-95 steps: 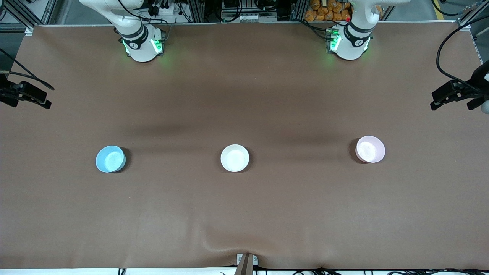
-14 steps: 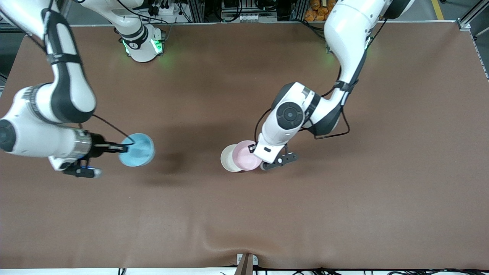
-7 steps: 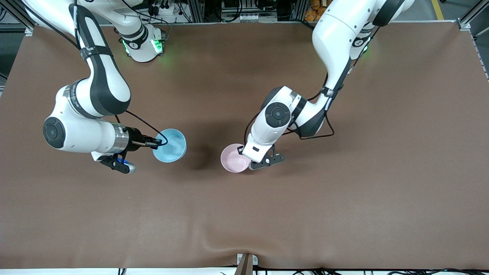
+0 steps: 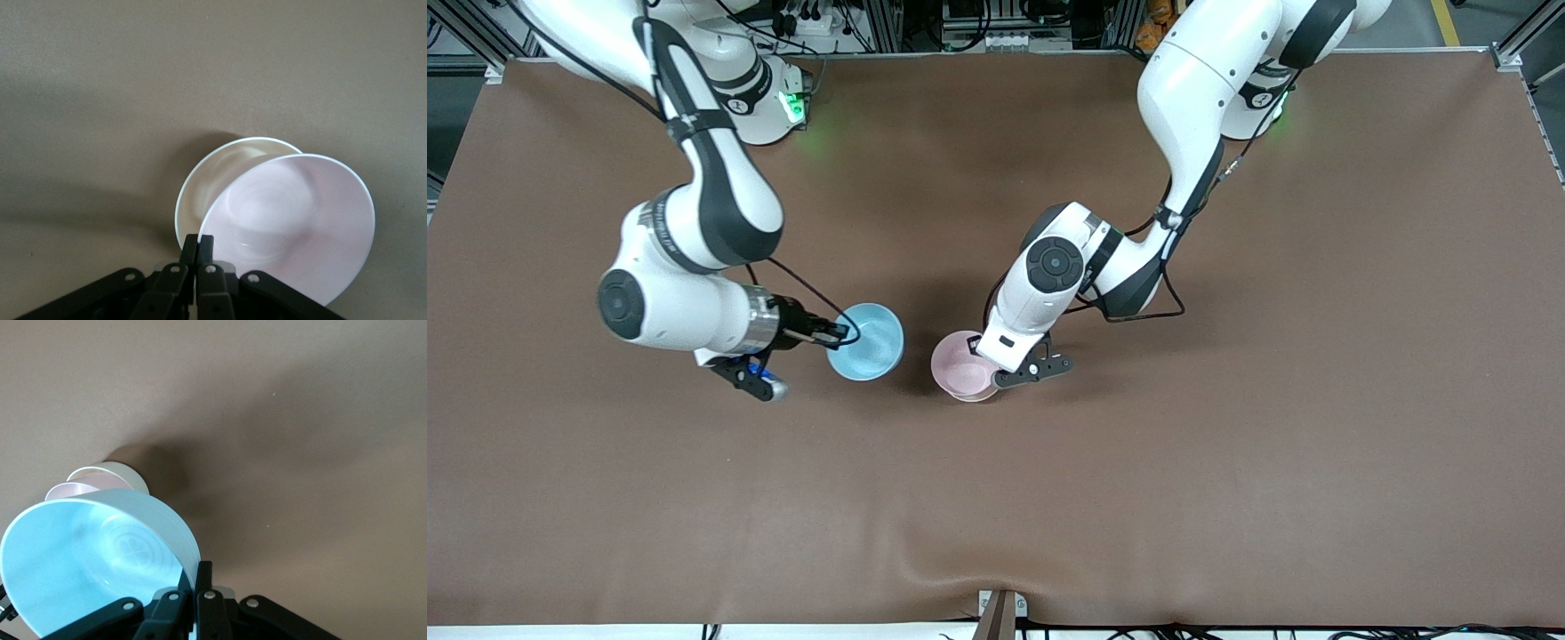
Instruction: Stack pink and blue bowls on white bowl
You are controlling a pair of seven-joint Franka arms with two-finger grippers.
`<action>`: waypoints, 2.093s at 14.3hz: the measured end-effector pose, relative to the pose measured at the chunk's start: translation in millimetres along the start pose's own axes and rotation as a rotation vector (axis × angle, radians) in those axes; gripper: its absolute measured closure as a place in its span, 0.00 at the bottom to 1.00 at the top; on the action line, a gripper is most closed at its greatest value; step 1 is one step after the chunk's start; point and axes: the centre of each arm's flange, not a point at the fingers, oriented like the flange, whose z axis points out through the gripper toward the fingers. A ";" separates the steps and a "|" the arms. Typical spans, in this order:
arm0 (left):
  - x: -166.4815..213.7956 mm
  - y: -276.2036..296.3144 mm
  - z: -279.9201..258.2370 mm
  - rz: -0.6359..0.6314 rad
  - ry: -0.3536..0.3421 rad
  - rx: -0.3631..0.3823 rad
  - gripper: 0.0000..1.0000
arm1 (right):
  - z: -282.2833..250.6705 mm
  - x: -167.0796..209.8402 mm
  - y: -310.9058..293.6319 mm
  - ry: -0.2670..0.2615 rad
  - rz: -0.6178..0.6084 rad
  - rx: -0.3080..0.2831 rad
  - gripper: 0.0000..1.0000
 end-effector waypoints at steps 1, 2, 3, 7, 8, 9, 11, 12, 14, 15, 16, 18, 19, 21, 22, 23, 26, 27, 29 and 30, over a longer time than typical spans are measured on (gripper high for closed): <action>0.4 -0.5 0.6 -0.001 0.000 0.001 0.98 | 3.6 -0.6 -0.3 -0.002 0.005 -0.002 0.97; 0.8 -1.0 1.2 -0.001 0.000 0.002 0.98 | 6.7 0.4 1.4 -0.005 0.011 -0.002 0.97; 1.5 -1.9 1.7 -0.002 0.001 0.004 0.98 | 9.2 1.2 2.9 -0.009 0.015 -0.003 0.97; 3.6 -7.1 7.0 -0.008 -0.003 0.015 0.98 | 17.7 -3.4 -4.3 -0.003 0.003 -0.002 0.97; 3.3 -7.7 8.8 -0.008 -0.004 0.017 0.98 | 20.0 -4.9 -6.5 -0.001 -0.001 -0.002 0.97; 3.2 -8.2 10.1 -0.009 -0.005 0.018 0.98 | 21.8 -5.4 -7.6 0.000 -0.003 -0.003 0.97; 3.2 -8.6 11.2 -0.009 -0.006 0.020 0.97 | 23.7 -4.6 -7.5 0.000 -0.002 -0.004 0.97; 3.4 -8.8 11.6 -0.009 -0.007 0.020 0.92 | 24.3 -4.0 -7.7 0.003 -0.002 -0.002 0.97; 4.1 -9.4 11.7 -0.011 -0.006 0.020 0.73 | 26.5 -4.9 -9.7 0.007 -0.006 -0.001 0.97; 4.4 -9.1 11.2 -0.011 -0.005 0.019 0.61 | 28.4 -6.6 -11.8 0.008 -0.010 -0.002 0.97; 4.9 -8.1 10.0 -0.010 -0.003 0.016 0.52 | 30.0 -8.5 -13.8 0.009 -0.014 -0.002 0.97; 8.0 -5.7 3.9 -0.011 0.006 0.006 0.32 | 33.8 -12.5 -18.8 0.015 -0.025 -0.002 0.97; 10.9 -5.4 -1.6 -0.013 0.012 0.002 0.23 | 37.4 -15.1 -22.6 0.019 -0.032 -0.001 0.97; 22.8 -9.4 -21.8 -0.026 0.016 0.009 0.03 | 47.7 -18.8 -29.7 0.029 -0.044 0.000 0.97; 30.9 -13.6 -36.6 -0.028 0.022 0.023 0.00 | 53.5 -19.0 -31.8 0.033 -0.047 -0.001 0.97; 39.9 -19.1 -53.4 -0.023 0.036 0.045 0.00 | 58.6 -18.0 -32.3 0.035 -0.047 -0.002 0.97; 62.5 -36.5 -105.2 -0.014 0.083 0.106 0.00 | 71.7 -15.4 -33.4 0.039 -0.047 -0.006 0.97; 70.3 -43.6 -121.1 -0.016 0.096 0.121 0.00 | 76.5 -17.6 -37.0 0.045 -0.053 -0.005 0.97; 84.7 -60.7 -150.9 0.007 0.111 0.163 0.00 | 89.6 -26.7 -47.9 0.058 -0.055 -0.002 0.97; 92.7 -70.9 -166.7 0.018 0.116 0.183 0.00 | 96.2 -31.1 -53.4 0.067 -0.050 0.001 0.97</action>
